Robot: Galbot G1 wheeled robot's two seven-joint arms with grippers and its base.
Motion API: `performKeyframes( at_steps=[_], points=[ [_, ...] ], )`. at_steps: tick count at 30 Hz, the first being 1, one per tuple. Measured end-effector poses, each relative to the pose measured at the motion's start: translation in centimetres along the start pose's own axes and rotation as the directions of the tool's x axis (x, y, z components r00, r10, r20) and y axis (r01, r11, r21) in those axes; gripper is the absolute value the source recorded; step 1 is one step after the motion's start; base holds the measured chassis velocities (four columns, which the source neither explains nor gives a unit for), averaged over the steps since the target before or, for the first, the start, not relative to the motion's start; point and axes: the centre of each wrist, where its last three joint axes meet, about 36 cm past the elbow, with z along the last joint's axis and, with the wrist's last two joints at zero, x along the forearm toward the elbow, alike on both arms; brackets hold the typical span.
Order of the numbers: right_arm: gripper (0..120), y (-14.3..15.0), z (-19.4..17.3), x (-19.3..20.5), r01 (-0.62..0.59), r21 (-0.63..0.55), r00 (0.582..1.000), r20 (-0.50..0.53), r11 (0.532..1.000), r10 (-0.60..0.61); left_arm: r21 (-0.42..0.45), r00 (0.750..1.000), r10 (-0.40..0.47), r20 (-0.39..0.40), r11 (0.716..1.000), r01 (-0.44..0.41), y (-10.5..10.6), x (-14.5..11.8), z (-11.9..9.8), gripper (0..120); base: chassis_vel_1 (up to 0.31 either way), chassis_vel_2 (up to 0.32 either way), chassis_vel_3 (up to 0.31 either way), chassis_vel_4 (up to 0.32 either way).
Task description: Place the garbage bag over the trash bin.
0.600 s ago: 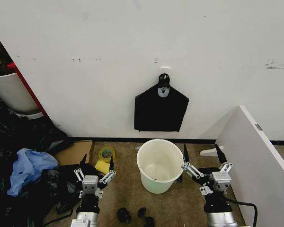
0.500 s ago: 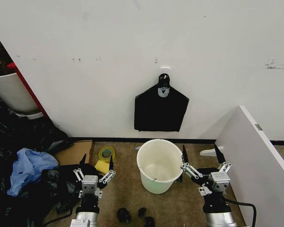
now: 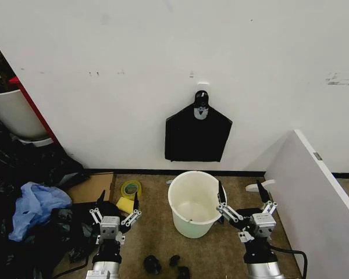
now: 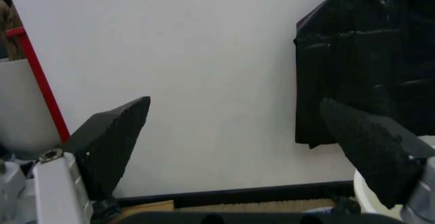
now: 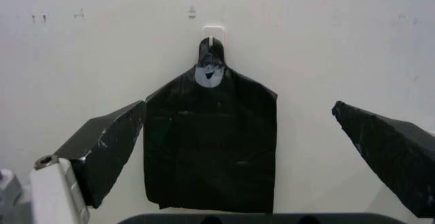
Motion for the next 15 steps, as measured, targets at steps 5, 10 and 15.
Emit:
performKeyframes(
  at_steps=[5, 10, 15],
  points=[
    [100, 0.1, 0.5, -0.3, -0.008, -0.029, 1.000, -0.015, 1.000, 0.007, -0.003, 1.000, -0.006, -0.004, 1.000, 0.006, 0.3, 0.0, 0.1, 99, 0.000, 0.000, 0.000, 0.000],
    [100, 0.2, 1.1, -0.8, -0.016, -0.074, 0.999, -0.037, 0.997, 0.013, -0.001, 1.000, -0.014, -0.007, 1.000, 0.014, 0.4, -0.2, 0.5, 99, 0.000, 0.000, 0.000, 0.000],
    [100, 0.5, 2.4, -1.2, -0.009, -0.132, 0.998, -0.067, 0.991, 0.000, 0.000, 1.000, -0.021, -0.011, 1.000, 0.021, 0.4, -0.2, 0.8, 99, 0.000, 0.000, 0.000, 0.000]
  ],
)
